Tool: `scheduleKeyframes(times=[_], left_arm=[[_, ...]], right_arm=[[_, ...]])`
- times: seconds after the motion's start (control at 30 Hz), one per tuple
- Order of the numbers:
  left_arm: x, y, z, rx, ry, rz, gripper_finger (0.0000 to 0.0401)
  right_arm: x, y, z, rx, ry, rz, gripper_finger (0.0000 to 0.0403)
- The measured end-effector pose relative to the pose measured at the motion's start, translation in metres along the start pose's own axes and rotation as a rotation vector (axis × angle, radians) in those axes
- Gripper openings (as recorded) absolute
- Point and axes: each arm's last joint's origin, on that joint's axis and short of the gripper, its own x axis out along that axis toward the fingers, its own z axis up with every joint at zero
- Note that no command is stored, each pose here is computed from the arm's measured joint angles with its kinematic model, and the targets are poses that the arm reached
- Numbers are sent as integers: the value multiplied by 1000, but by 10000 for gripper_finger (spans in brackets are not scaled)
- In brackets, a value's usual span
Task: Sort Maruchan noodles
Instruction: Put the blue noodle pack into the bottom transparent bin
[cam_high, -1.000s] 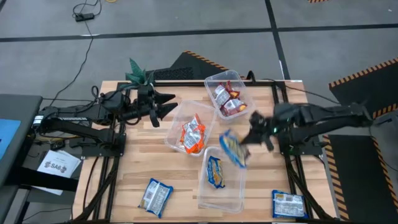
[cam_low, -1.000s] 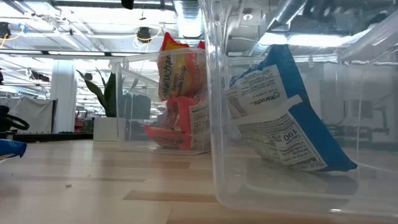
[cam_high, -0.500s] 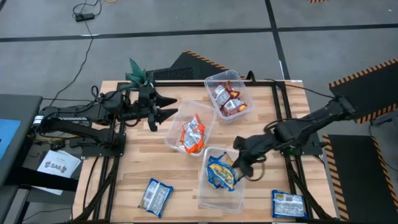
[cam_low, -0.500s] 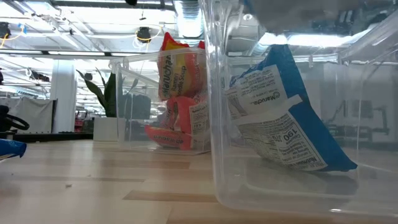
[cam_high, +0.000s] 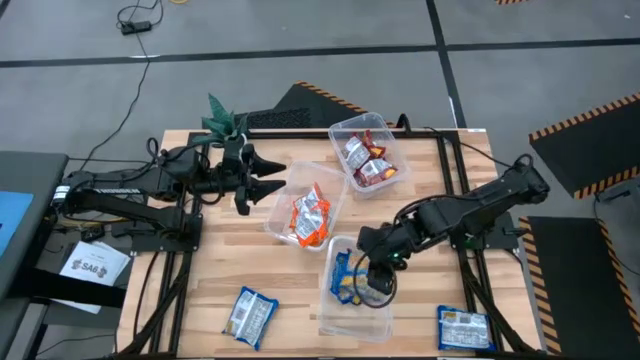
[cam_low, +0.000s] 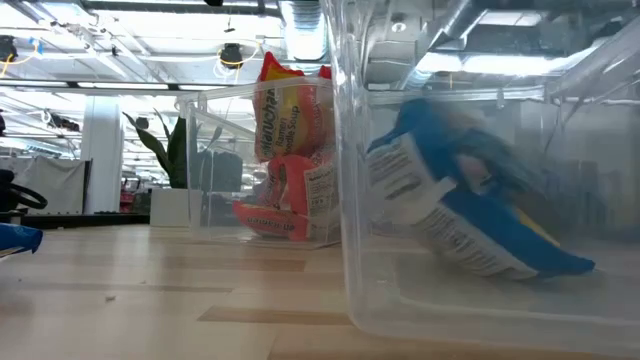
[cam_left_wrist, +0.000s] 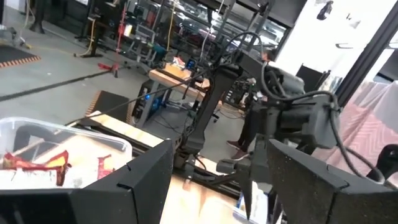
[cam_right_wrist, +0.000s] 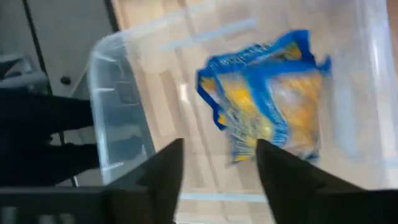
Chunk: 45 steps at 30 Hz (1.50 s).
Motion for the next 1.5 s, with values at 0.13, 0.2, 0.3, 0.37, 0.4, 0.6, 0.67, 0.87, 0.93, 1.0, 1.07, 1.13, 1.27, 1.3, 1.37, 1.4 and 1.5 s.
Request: scheduleKeyframes(times=[0.13, 0.2, 0.3, 0.37, 0.4, 0.6, 0.67, 0.87, 0.93, 1.0, 1.07, 1.13, 1.27, 1.3, 1.37, 1.4, 1.5], left_arm=[[0, 0, 0, -52, 6, -1, 242], [0, 0, -1, -80, 18, -10, 242], [0, -3, -4, -127, 43, -30, 242], [-1, -6, -5, -143, 52, -48, 242], [-1, -8, -6, -145, 56, -57, 242], [-1, -15, -10, -149, 74, -80, 242], [0, -15, -11, -149, 78, -82, 242], [0, -15, -11, -148, 65, -54, 242], [0, -14, -11, -140, 56, -42, 242], [0, -14, -11, -131, 53, -37, 242], [0, -14, -11, -128, 52, -36, 242], [0, -14, -11, -128, 53, -35, 242], [0, -14, -11, -120, 53, -34, 242], [0, -14, -11, -117, 53, -34, 242], [0, -14, -11, -117, 53, -34, 242], [0, -14, -11, -116, 53, -33, 242], [0, -14, -11, -109, 53, -34, 242]], right_arm=[[-22, 3, 1, -35, 21, 2, 282], [-35, 1, -10, -38, 52, -19, 300], [-53, 0, -34, -27, 106, -37, 316], [-58, 0, -55, -10, 163, -53, 319], [-59, 1, -64, -3, 179, -50, 320], [-40, 5, -130, 70, 320, -105, 320], [-25, 6, -150, 92, 387, -119, 320], [30, 5, -198, 139, 645, -166, 320], [45, 2, -208, 155, 706, -206, 320], [59, 1, -213, 168, 741, -244, 320], [72, 3, -216, 176, 770, -252, 320], [82, 3, -218, 183, 791, -269, 320], [103, 2, -224, 203, 831, -330, 320], [107, 1, -226, 208, 848, -344, 320], [117, -1, -229, 214, 875, -370, 320], [121, -2, -230, 216, 881, -385, 320], [131, -4, -233, 220, 905, -412, 319]])
